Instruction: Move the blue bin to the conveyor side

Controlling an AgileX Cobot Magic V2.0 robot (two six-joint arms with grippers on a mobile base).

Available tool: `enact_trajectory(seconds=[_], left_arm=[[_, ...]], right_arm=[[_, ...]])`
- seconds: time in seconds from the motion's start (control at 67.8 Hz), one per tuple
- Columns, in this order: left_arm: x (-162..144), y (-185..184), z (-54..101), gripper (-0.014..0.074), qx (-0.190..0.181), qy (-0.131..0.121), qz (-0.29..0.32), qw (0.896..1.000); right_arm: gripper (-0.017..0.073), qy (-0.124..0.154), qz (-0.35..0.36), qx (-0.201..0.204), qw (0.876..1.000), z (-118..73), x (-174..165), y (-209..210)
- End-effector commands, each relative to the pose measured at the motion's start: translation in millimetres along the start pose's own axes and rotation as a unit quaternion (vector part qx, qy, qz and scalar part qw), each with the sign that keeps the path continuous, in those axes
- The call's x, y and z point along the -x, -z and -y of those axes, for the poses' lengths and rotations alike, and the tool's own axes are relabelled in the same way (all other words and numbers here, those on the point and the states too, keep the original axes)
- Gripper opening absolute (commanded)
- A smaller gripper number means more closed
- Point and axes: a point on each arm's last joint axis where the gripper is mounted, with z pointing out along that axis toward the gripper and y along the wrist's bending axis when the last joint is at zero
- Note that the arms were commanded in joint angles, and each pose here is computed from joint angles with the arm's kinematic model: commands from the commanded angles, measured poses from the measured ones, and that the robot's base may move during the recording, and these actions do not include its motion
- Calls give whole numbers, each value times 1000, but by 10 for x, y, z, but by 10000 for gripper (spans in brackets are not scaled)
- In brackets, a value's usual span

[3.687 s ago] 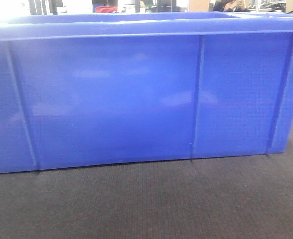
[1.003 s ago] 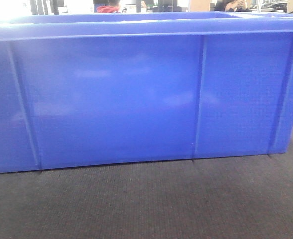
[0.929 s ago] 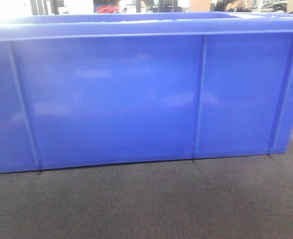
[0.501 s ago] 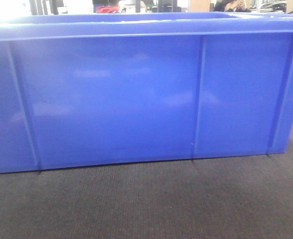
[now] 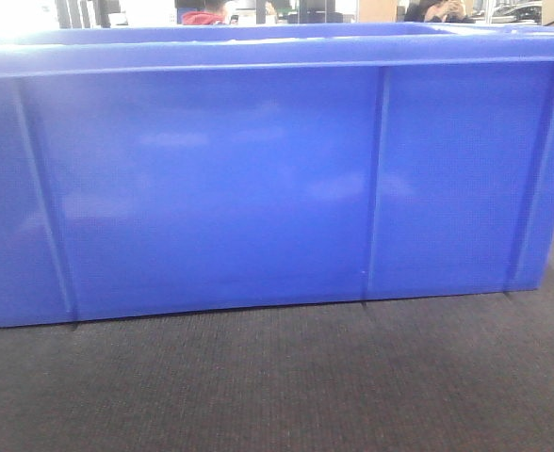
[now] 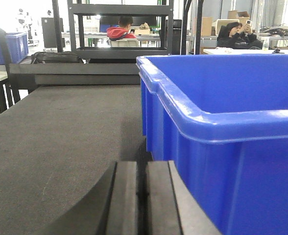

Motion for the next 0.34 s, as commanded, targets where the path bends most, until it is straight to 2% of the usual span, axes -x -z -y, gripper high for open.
enact_trajectory(seconds=[0.0, 0.324], left_arm=[[25, 4, 3, 13, -3, -1, 12, 1000], [25, 4, 3, 13, -3, -1, 12, 1000]], right_arm=[[-90, 7, 11, 0, 1000, 1, 15, 3], [-90, 7, 11, 0, 1000, 1, 15, 3]])
